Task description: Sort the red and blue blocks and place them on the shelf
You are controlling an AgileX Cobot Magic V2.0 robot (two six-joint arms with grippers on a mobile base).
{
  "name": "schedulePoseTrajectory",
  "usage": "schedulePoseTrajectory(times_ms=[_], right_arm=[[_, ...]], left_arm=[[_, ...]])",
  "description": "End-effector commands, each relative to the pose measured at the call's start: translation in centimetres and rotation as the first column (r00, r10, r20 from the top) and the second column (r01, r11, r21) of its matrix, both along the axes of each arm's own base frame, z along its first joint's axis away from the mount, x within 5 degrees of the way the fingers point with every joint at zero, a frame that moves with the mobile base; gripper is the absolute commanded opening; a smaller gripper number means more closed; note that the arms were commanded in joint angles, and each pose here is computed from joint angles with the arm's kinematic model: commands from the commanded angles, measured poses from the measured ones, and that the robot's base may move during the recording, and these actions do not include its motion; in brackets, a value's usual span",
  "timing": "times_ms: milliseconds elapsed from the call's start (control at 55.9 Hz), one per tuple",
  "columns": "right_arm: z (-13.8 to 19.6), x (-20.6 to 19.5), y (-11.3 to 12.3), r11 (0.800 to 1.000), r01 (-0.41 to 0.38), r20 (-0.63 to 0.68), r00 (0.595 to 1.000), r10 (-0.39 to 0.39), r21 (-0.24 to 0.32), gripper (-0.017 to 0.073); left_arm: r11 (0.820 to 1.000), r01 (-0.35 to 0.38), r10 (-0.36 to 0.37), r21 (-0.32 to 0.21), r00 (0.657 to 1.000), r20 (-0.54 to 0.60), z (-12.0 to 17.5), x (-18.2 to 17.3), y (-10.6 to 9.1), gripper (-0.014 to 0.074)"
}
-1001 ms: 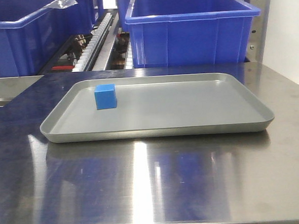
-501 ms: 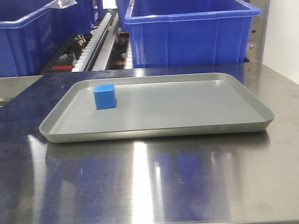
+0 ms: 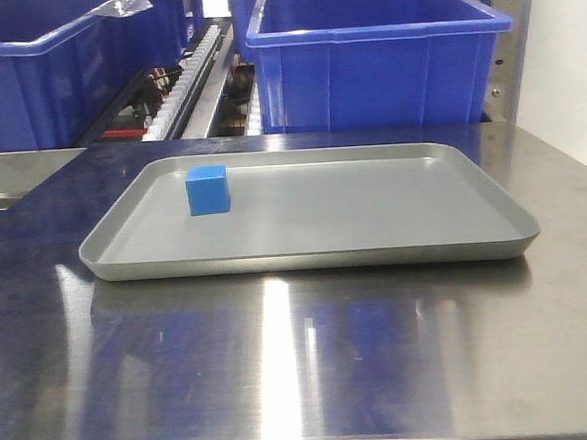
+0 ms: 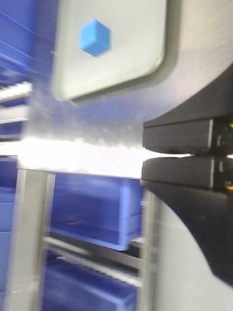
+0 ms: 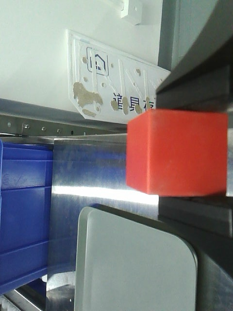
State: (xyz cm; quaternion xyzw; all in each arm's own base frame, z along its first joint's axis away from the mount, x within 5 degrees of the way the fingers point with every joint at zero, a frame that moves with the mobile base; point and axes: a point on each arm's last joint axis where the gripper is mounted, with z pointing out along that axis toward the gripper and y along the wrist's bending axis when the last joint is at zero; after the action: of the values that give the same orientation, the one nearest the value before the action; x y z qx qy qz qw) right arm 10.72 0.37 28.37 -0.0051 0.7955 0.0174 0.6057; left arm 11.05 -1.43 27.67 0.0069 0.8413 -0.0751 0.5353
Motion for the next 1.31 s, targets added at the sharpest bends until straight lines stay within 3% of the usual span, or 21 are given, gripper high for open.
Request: schedulePoseTrajectory(times_ms=[0,179,340,518,715,858,983,1091,1198,1287], right_arm=[[1.8,0.2,-0.1,1.0,0.006,0.111,0.994,-0.005,-0.003,0.0405],[1.8,0.2,-0.1,1.0,0.006,0.111,0.994,-0.005,-0.003,0.0405],[1.8,0.2,-0.1,1.0,0.006,0.111,0.994,-0.005,-0.003,0.0405],[1.8,0.2,-0.1,1.0,0.006,0.111,0.994,-0.005,-0.003,0.0405],[1.8,0.2,-0.1,1.0,0.006,0.111,0.994,-0.005,-0.003,0.0405],[1.8,0.2,-0.1,1.0,0.006,0.111,0.994,-0.005,-0.003,0.0405],[1.8,0.2,-0.1,1.0,0.006,0.111,0.994,-0.005,-0.003,0.0405],[1.8,0.2,-0.1,1.0,0.006,0.111,0.994,-0.005,-0.003,0.0405],[1.8,0.2,-0.1,1.0,0.006,0.111,0.994,-0.005,-0.003,0.0405],[1.8,0.2,-0.1,1.0,0.006,0.111,0.994,-0.005,-0.003,0.0405]], left_arm=[[1.0,-0.006,0.006,-0.019,1.0,0.029,2.4,2.7,-0.3,0.0079],[0.999,0.037,-0.038,-0.013,0.995,-0.087,3.9,6.6,-1.4,0.0079],[0.996,0.033,-0.054,-0.088,0.968,-0.245,3.9,10.3,-3.8,0.0079],[0.993,0.016,-0.057,-0.117,0.933,-0.355,4.1,13.9,-6.9,0.008],[0.997,0.009,-0.043,-0.074,0.879,-0.474,4.2,18.0,-10.6,0.008],[0.999,0.05,-0.047,-0.009,0.839,-0.542,4.1,20.2,-13.7,0.008],[0.997,0.046,-0.002,0.062,0.819,-0.574,4.0,22.3,-16.0,0.0081],[0.997,0.05,-0.01,0.052,0.808,-0.59,4.1,23.8,-17.6,0.0083],[0.998,0.055,-0.034,0.017,0.804,-0.594,4.4,25.2,-19.2,0.0156],[0.998,0.056,-0.053,-0.014,0.798,-0.601,4.2,26.2,-20.5,0.0318]])
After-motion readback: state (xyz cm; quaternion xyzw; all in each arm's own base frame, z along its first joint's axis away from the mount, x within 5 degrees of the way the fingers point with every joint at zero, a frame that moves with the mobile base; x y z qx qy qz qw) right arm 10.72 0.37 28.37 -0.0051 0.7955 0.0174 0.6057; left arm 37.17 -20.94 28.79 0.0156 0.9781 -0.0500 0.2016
